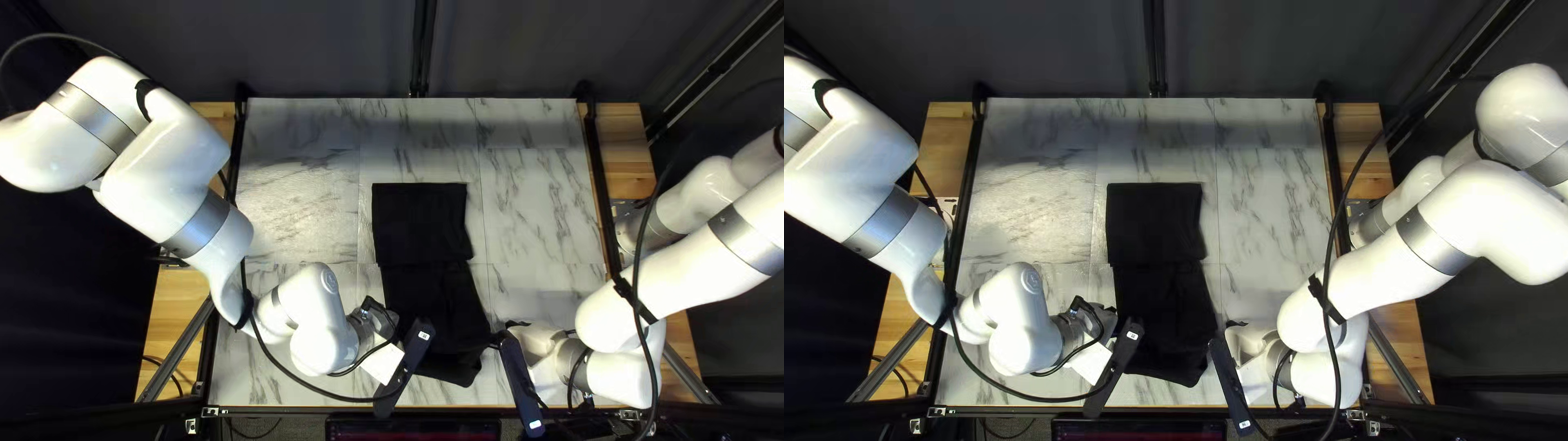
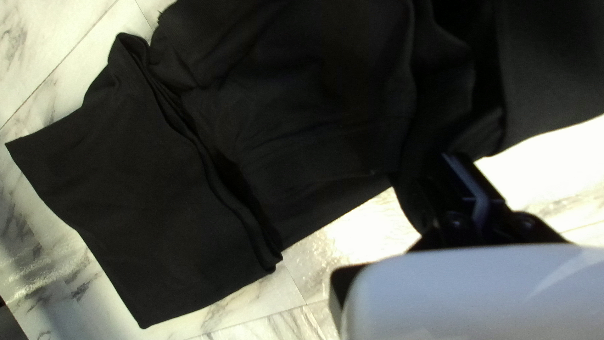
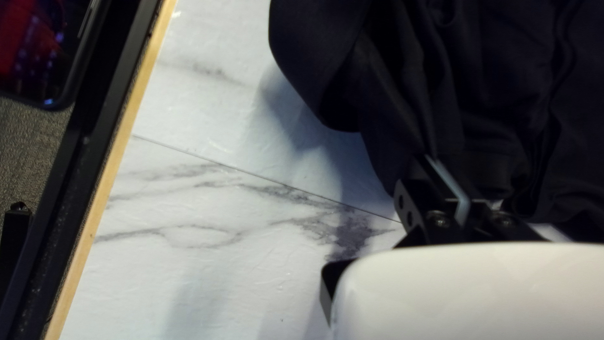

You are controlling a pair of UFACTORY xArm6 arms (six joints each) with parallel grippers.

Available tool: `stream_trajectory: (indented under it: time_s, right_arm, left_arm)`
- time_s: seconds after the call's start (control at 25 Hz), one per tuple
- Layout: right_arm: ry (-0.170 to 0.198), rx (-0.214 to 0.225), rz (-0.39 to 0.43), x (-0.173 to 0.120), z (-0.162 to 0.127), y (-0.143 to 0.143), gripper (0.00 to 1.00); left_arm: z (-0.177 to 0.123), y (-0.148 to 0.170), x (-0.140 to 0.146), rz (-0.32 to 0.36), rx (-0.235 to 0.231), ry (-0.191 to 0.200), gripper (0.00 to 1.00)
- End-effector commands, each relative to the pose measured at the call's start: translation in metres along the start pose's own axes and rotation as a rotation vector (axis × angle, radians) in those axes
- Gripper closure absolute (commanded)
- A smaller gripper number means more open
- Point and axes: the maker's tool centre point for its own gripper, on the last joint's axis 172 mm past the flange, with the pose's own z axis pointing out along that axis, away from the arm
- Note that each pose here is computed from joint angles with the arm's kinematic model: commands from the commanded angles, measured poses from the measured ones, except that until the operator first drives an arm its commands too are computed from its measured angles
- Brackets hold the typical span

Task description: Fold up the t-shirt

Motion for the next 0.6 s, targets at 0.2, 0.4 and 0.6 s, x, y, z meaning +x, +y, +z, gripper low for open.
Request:
stream_trajectory:
  time_s: [0.2,0.4,0.6]
  right_arm:
    - [-0.005,-0.004,-0.001,-0.004,0.000,0.016,1.00]
    - [0.002,-0.023,0.022,-0.007,-0.008,0.048,1.00]
    - [0.003,-0.049,0.037,-0.009,-0.023,0.080,1.00]
  left_arm:
    - [-0.001,-0.009,-0.002,-0.010,0.010,0.004,1.00]
    - [-0.009,-0.045,0.002,-0.012,0.039,0.016,1.00]
    - [-0.027,-0.081,0.009,0.006,0.072,0.019,1.00]
